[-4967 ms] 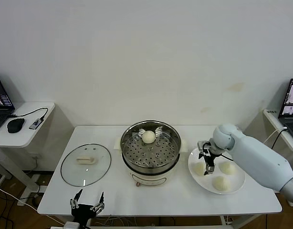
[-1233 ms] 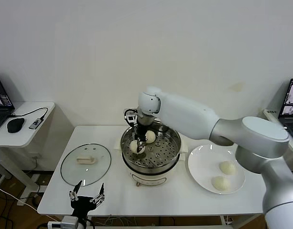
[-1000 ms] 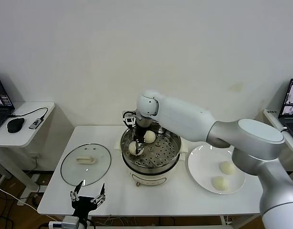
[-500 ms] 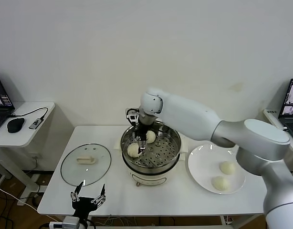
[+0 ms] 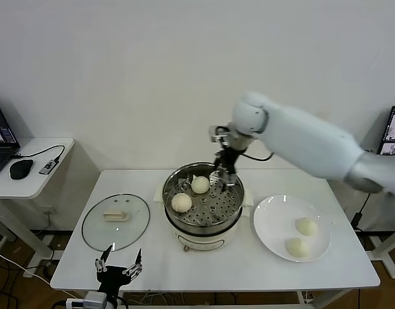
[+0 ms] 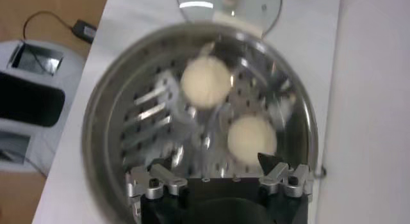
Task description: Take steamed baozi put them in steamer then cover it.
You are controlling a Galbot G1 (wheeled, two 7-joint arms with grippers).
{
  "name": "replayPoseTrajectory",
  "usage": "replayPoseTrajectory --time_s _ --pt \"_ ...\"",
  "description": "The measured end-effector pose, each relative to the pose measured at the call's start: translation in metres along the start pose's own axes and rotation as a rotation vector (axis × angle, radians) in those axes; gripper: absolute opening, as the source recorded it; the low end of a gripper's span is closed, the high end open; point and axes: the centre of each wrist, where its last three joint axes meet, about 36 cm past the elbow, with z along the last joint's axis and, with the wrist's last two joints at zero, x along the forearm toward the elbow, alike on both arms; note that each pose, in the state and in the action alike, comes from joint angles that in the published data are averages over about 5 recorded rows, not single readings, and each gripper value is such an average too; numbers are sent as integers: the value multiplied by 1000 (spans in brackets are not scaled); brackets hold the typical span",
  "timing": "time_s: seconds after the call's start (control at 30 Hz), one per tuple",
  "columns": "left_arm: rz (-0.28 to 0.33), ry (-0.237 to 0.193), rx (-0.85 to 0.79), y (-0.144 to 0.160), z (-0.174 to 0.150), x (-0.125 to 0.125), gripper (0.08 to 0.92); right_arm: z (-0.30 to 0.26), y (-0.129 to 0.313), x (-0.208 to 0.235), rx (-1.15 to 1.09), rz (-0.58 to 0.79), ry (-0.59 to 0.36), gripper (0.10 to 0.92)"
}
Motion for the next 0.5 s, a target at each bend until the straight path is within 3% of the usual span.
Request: replayPoseTrajectory --time_s 0.5 --pt "8 15 -1 -4 2 3 823 130 83 -1 -53 -48 153 823"
